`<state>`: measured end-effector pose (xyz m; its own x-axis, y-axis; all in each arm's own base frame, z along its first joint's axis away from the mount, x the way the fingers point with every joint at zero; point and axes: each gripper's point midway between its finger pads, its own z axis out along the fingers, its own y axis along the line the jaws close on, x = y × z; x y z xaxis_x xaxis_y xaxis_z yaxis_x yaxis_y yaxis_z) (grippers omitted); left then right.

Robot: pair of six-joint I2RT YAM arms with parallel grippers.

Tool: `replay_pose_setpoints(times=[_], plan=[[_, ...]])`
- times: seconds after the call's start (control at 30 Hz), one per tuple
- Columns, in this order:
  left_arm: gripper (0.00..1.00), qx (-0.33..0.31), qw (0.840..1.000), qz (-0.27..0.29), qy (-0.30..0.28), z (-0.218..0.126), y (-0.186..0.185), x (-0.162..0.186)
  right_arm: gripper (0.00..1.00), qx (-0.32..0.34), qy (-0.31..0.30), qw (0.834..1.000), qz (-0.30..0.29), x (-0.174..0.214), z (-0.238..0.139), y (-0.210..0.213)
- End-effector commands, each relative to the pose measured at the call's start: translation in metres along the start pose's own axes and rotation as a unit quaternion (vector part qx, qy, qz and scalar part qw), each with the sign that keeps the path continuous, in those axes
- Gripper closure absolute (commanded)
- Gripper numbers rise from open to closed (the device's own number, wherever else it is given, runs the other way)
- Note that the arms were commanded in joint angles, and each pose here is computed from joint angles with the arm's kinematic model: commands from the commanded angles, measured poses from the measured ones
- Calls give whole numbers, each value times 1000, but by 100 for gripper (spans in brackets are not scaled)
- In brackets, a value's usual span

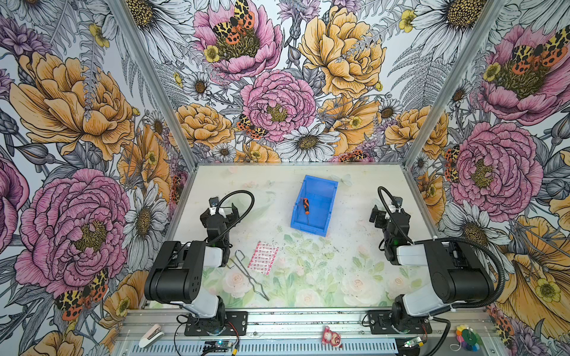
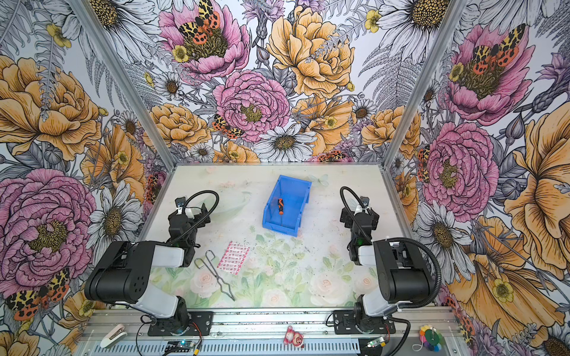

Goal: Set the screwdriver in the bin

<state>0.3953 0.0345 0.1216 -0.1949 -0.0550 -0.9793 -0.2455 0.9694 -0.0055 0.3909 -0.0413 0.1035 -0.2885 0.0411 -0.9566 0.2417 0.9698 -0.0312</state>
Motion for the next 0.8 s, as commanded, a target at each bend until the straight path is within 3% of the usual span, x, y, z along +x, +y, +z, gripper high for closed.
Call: replay_pose_setpoints(times=[0.0, 0.77], plan=[[1, -5, 1000, -6, -20, 2, 0, -11, 1, 6, -19, 1000, 0, -11, 1, 0], [1, 12, 1000, -4, -15, 3, -4, -10, 1, 6, -20, 1000, 1, -12, 1, 0]])
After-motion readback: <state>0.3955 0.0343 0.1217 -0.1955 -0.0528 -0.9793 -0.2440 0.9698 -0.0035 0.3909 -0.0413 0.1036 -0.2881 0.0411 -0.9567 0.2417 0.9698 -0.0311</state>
